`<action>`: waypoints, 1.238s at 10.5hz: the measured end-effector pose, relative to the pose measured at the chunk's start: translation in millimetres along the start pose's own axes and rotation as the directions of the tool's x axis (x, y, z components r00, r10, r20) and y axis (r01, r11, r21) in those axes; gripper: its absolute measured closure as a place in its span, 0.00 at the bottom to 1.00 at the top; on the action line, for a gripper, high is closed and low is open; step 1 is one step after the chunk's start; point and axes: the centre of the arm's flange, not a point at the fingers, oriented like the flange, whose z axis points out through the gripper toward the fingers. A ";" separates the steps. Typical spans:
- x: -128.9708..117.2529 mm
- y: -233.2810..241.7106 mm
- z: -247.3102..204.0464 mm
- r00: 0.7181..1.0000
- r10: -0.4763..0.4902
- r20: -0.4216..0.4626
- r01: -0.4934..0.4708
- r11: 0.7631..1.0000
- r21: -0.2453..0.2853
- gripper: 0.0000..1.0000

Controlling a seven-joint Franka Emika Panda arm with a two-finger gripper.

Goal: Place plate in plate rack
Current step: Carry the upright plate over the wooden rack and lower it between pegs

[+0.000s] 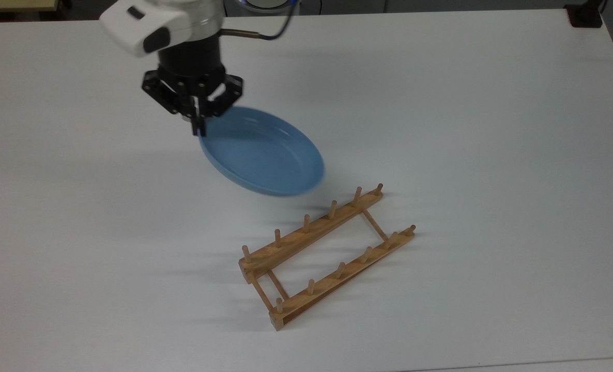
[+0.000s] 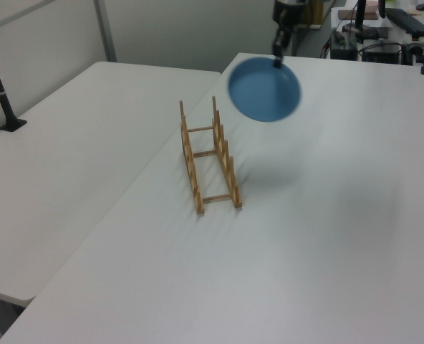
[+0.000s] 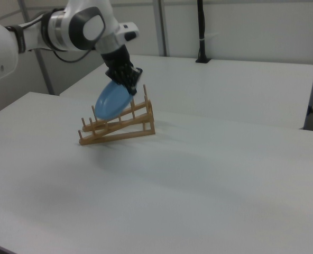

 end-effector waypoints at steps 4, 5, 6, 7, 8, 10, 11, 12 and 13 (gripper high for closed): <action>31.0 -43.4 -20.6 0.926 0.195 -0.324 -0.240 0.965 -0.104 0.95; 35.7 -48.5 -15.2 0.897 0.219 -0.385 -0.289 0.948 -0.134 0.95; 38.6 -54.1 -5.9 0.875 0.225 -0.429 -0.325 0.930 -0.174 0.95; 40.3 -61.0 4.1 0.856 0.218 -0.468 -0.351 0.911 -0.218 0.95; 41.4 -68.2 13.9 0.836 0.216 -0.505 -0.380 0.891 -0.249 0.95; 42.6 -77.8 27.0 0.807 0.207 -0.554 -0.413 0.867 -0.279 0.95; 42.6 -83.7 30.8 0.805 0.199 -0.558 -0.411 0.867 -0.283 0.95; 42.3 -91.8 36.2 0.811 0.186 -0.554 -0.398 0.871 -0.289 0.95; 41.8 -100.2 43.1 0.818 0.171 -0.549 -0.382 0.875 -0.297 0.95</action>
